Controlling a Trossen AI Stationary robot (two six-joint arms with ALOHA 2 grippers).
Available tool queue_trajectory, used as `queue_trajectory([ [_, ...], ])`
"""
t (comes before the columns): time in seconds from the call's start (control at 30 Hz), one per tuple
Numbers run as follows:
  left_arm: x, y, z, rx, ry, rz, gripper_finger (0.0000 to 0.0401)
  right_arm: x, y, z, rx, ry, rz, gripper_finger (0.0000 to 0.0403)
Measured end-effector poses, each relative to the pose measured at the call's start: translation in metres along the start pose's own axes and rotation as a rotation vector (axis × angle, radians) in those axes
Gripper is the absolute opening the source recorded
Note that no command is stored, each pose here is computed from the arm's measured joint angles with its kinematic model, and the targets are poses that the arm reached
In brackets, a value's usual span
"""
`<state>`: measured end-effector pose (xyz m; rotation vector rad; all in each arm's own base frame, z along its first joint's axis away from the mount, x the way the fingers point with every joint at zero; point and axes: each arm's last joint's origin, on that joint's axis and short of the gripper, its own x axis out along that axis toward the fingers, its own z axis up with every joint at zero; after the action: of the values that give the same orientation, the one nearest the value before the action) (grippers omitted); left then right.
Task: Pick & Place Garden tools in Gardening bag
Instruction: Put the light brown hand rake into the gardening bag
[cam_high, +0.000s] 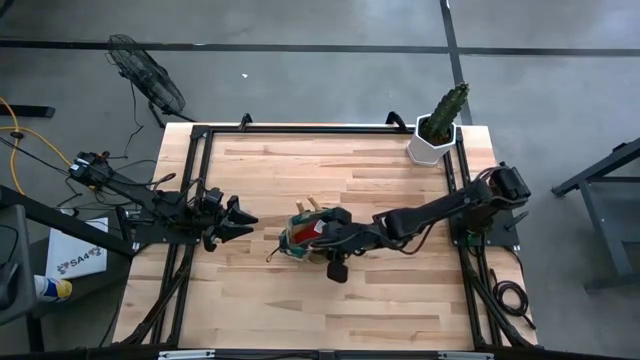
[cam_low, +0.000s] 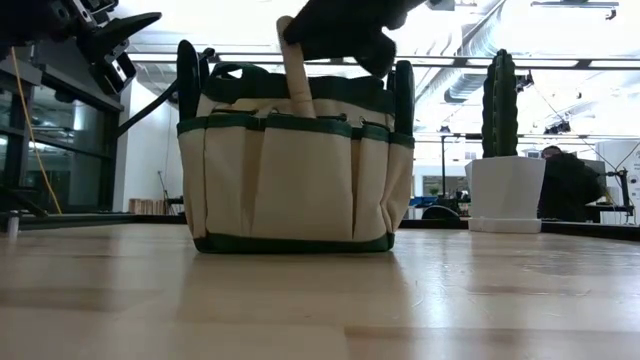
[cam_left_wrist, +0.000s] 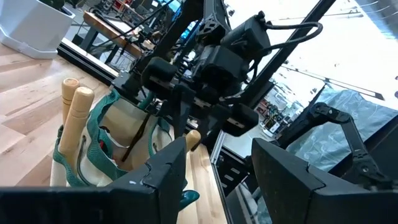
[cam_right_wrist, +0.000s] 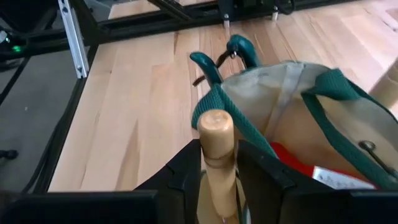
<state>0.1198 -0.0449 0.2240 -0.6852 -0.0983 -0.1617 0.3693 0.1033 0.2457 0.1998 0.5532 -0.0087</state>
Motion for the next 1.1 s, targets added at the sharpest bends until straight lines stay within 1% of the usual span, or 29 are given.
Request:
queue_trajectory([
  [0.13,0.0,0.0,0.0,0.0,-0.001,0.0,0.018,-0.007,-0.001,0.001,-0.004,0.023,0.008,0.0095],
  [0.23,0.0,0.0,0.0,0.0,-0.001,0.0,0.018,-0.007,-0.002,-0.002,-0.003,0.055,0.001,0.0095],
  [0.33,0.0,0.0,0.0,0.0,-0.001,0.0,0.018,-0.008,-0.002,-0.001,0.008,0.059,0.003,0.0095],
  [0.47,0.0,0.0,0.0,-0.001,-0.001,0.001,0.018,-0.019,-0.002,0.002,0.032,0.075,0.027,0.0095],
  [0.53,0.0,0.0,0.0,-0.001,-0.001,0.0,0.018,-0.024,-0.002,0.006,0.048,0.06,0.028,0.0093],
  [0.6,0.0,0.0,0.0,-0.001,-0.001,0.001,0.018,-0.026,-0.001,0.01,0.054,0.029,0.036,0.0085],
  [0.67,0.0,0.0,0.0,0.0,-0.001,0.001,0.018,-0.027,0.001,0.015,0.061,-0.017,0.054,0.0068],
  [0.8,0.0,0.0,0.0,0.0,-0.002,0.003,0.018,-0.026,0.004,0.024,0.056,-0.114,0.092,0.0013],
  [0.93,0.0,0.0,0.0,0.001,-0.002,0.004,0.018,-0.025,0.005,0.026,0.053,-0.15,0.099,0.0004],
  [1.1,0.0,0.0,0.0,0.003,-0.002,0.004,0.018,-0.015,0.003,0.02,0.047,-0.117,0.087,0.0003],
])
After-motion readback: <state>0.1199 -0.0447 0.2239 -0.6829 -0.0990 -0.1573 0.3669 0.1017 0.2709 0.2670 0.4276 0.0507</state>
